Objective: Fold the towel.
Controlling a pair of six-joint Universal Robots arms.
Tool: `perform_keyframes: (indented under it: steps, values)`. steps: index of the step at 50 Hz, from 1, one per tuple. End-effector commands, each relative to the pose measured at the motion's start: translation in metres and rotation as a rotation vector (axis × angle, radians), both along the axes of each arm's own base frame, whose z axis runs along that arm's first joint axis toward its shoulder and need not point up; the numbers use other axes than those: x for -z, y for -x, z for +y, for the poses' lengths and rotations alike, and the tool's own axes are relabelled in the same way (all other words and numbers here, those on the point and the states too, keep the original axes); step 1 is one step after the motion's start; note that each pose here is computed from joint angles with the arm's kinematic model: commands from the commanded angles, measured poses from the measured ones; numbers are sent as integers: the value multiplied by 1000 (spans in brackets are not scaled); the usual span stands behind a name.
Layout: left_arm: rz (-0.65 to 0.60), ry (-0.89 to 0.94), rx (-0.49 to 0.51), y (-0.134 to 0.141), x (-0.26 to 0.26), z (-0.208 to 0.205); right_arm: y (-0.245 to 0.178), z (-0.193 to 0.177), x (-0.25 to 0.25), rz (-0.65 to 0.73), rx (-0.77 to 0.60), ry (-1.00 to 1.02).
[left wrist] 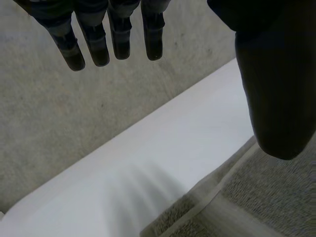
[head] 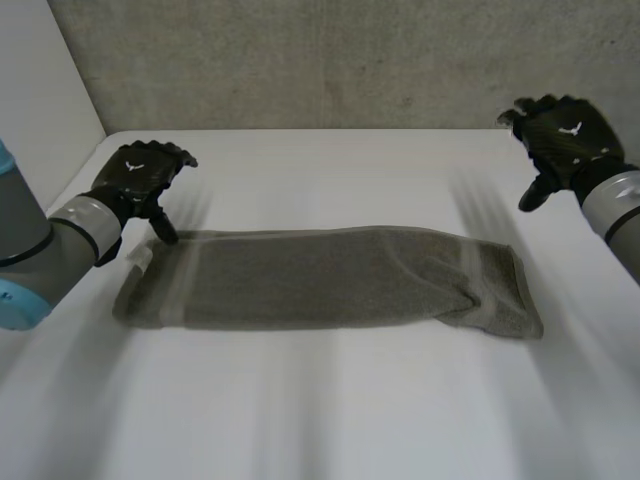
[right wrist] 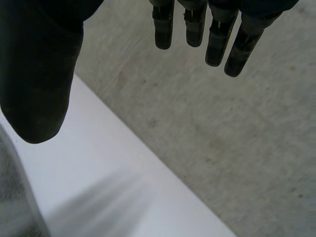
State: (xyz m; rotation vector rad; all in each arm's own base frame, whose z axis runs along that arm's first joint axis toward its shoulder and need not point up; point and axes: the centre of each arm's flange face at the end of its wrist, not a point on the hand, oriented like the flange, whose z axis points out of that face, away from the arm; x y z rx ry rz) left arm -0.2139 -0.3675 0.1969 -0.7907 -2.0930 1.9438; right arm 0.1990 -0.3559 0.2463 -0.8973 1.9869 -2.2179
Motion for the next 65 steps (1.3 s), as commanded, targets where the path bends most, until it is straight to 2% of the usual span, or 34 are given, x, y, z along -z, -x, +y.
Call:
perform_keyframes:
  steps: [1, 7, 11, 16, 20, 32, 38, 46, 51, 58, 65]
  values:
    - [4, 5, 1, -5, -20, 38, 5, 39, 0, 10, 0, -90]
    - [-6, -40, -7, -12, -18, 81, 9, 82, 36, 47, -10, -321]
    - [-12, -69, -14, -15, -12, 101, 10, 93, 52, 64, -18, -362]
    - [-21, -107, -49, -18, -1, 105, 12, 98, 67, 76, -16, -372]
    - [-28, -129, -69, -20, 7, 106, 23, 87, 79, 68, 28, -362]
    - [-33, -148, -75, -19, 19, 102, 26, 75, 119, 77, 45, -447]
    - [-28, -153, -76, -19, 19, 104, 28, 69, 117, 72, 45, -435]
    - [-18, -166, -77, -19, 21, 106, 64, 41, 106, 60, 153, -387]
    - [-18, -164, -77, -19, 21, 106, 109, 21, 102, 162, 257, -337]
    - [-17, -160, -82, -20, 22, 105, 124, 14, 98, 218, 268, -298]
    - [-17, -163, -90, -22, 23, 104, 139, 5, 91, 209, 305, -274]
